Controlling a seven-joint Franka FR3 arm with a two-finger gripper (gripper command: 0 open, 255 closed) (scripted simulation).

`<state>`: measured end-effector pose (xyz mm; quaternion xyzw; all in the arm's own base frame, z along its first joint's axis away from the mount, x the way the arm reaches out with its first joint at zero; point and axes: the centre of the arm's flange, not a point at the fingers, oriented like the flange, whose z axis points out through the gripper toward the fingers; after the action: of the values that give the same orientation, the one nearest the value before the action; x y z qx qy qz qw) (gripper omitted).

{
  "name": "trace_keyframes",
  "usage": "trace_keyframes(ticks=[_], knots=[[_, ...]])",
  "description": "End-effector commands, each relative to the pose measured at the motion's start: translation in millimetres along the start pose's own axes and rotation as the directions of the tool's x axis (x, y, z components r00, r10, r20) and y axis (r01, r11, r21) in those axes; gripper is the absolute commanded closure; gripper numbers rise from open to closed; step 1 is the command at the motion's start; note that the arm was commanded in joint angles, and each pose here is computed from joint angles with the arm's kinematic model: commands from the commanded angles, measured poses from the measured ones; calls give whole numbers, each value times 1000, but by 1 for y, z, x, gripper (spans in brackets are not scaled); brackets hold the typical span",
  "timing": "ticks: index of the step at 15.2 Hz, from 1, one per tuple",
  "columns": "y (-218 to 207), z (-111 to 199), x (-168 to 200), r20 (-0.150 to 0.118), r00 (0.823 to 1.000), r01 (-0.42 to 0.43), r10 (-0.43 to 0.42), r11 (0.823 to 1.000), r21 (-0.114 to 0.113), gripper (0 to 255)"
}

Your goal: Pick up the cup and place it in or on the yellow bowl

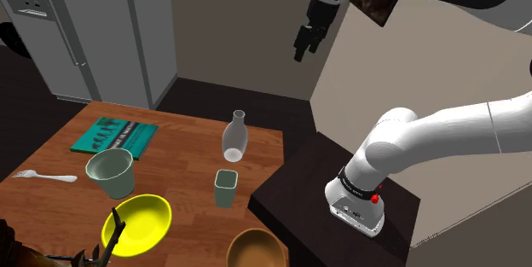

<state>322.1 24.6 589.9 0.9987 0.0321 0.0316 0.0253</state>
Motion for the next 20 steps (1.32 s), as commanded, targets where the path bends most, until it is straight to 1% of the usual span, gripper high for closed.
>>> trace_keyframes(ticks=[1, 20], knots=[[0, 0, 0, 0, 1000, 0, 0, 1000, 0, 0], [-135, 206, -10, -26, 999, 29, -27, 998, 53, 0]])
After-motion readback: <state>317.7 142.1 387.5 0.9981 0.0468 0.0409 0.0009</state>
